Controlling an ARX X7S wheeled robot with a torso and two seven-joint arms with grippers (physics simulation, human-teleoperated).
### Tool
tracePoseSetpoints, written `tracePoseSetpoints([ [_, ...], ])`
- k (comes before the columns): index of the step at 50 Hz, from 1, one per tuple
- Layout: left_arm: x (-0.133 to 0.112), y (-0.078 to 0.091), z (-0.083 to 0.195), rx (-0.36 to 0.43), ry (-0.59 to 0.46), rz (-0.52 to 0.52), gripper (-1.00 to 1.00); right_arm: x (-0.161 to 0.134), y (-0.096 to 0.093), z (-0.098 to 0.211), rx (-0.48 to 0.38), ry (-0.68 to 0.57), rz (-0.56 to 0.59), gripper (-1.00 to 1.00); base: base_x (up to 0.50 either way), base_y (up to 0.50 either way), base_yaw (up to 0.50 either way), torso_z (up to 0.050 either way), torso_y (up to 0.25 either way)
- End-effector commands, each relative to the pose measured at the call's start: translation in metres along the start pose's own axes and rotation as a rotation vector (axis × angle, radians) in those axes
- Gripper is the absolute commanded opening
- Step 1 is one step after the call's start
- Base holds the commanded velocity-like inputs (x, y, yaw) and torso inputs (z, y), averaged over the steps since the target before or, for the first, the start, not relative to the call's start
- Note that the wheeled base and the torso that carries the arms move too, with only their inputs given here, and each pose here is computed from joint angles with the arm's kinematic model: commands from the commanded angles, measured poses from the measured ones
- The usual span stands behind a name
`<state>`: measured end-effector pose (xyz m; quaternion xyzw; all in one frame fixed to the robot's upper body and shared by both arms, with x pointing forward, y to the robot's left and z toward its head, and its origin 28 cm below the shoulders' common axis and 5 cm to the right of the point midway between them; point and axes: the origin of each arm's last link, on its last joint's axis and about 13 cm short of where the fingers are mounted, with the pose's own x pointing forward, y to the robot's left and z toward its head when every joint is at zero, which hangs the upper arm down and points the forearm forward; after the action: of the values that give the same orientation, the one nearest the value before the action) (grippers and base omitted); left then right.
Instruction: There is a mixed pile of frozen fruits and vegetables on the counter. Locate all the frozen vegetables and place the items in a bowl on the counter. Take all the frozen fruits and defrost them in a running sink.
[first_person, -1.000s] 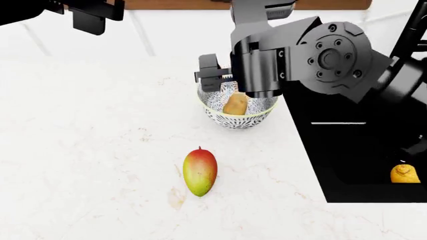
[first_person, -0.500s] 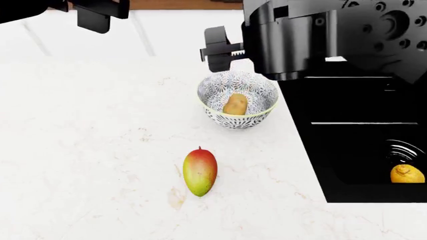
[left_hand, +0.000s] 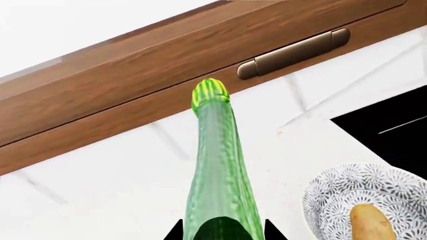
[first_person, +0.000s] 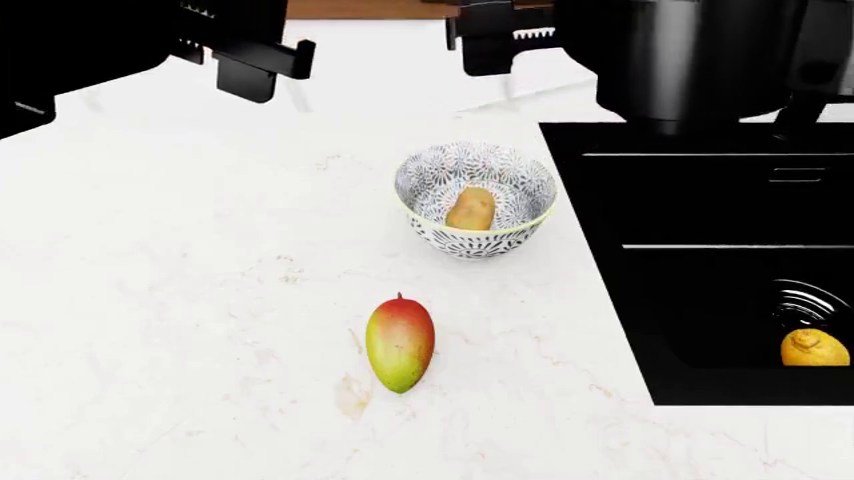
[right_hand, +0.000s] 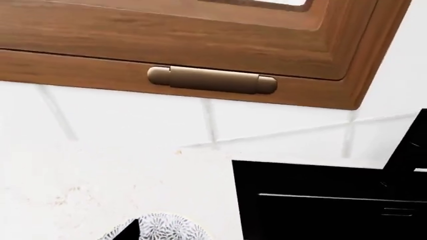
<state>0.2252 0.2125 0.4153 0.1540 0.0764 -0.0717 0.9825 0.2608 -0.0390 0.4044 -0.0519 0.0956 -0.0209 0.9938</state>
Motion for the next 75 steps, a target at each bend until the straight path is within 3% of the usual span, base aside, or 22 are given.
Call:
tracePoseSetpoints([
  [1,0.011,-0.010,-0.001,-0.003,-0.009,-0.034,-1.00,-0.010,-0.008,0.002,0.014,-0.080,-0.011,1.00,0.00,0.00,0.00,0.000,0.000],
  [25,0.032,-0.031,-0.003,0.004,-0.005,-0.109,-1.00,-0.019,-0.015,-0.007,0.008,-0.146,-0.007,1.00,0.00,0.00,0.00,0.000,0.000],
  [47,0.031,-0.031,0.000,0.005,-0.011,-0.101,-1.00,-0.048,-0.046,0.003,-0.003,-0.240,-0.191,1.00,0.00,0.00,0.00,0.000,0.000],
  [65,0.045,-0.047,0.013,0.022,-0.027,-0.154,-1.00,-0.061,-0.052,-0.013,-0.052,-0.243,-0.145,1.00,0.00,0.00,0.00,0.000,0.001],
  [75,0.056,-0.058,0.004,0.044,0.013,-0.198,-1.00,-0.062,-0.054,-0.018,-0.059,-0.239,-0.145,1.00,0.00,0.00,0.00,0.000,0.000],
])
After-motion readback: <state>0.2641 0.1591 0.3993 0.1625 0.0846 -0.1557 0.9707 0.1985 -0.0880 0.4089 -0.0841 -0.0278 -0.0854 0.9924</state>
